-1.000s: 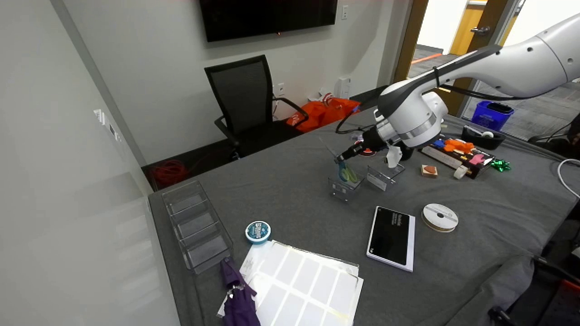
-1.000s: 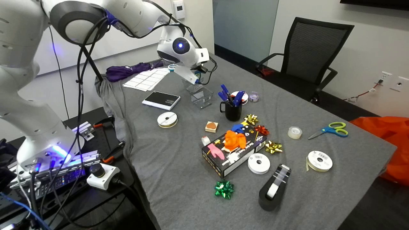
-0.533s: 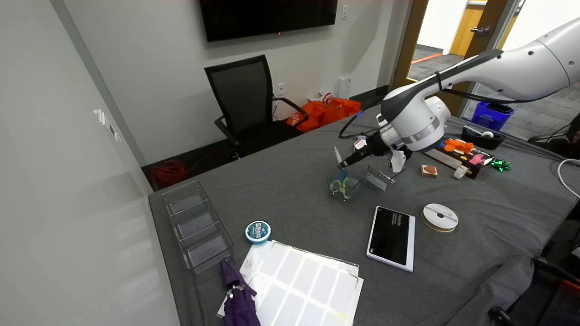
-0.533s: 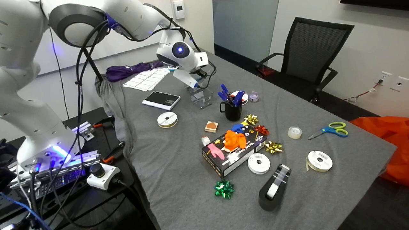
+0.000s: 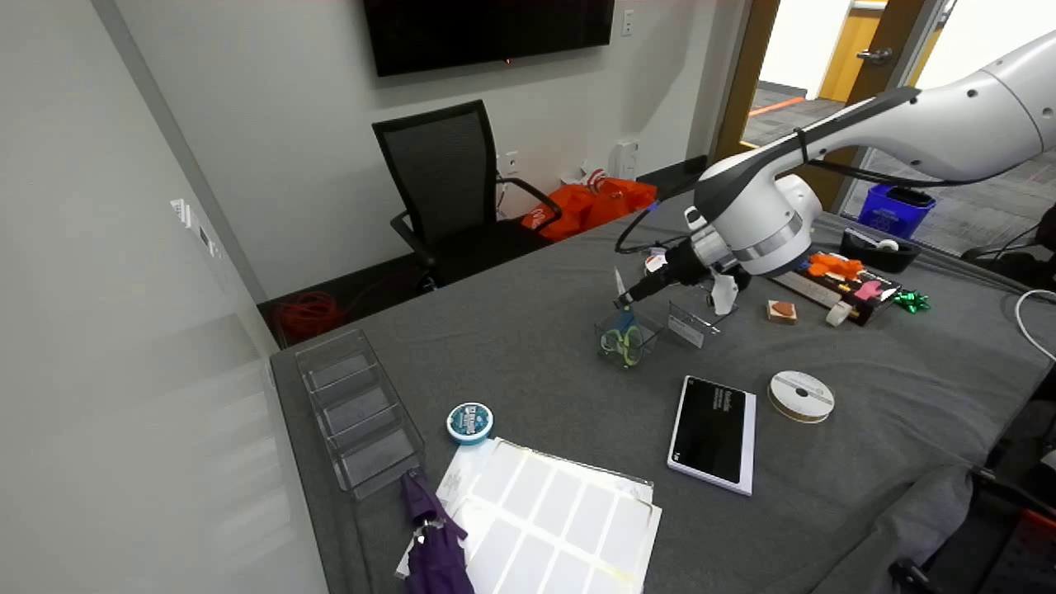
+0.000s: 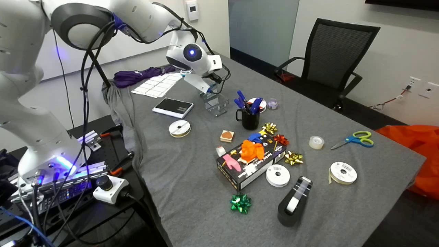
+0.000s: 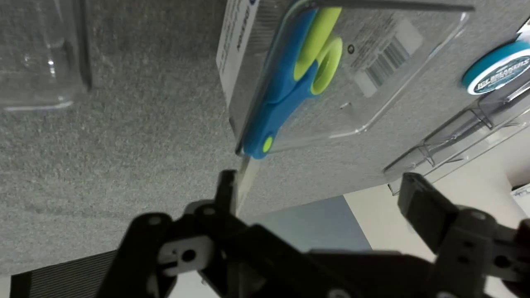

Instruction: Put the scissors in the bowl

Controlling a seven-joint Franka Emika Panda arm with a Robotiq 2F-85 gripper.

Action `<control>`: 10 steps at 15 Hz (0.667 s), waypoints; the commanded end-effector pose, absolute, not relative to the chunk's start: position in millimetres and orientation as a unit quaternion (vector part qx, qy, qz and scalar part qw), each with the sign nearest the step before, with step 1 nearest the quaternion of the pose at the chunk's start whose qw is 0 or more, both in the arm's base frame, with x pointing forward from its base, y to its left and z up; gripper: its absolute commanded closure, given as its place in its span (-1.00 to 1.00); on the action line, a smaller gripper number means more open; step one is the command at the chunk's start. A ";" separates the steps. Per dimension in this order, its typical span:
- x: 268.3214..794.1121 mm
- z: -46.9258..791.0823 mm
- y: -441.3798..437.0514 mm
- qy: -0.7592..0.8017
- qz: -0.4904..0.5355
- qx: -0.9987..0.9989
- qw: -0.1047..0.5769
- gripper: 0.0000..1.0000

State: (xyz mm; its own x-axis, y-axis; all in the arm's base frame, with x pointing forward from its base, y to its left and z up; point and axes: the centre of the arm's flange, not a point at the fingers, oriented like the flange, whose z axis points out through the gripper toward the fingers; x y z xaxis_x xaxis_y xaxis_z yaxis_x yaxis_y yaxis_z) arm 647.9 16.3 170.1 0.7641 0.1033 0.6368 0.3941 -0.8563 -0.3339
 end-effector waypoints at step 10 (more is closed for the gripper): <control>589.6 272.3 24.6 -0.088 -0.202 -0.966 0.133 -1.00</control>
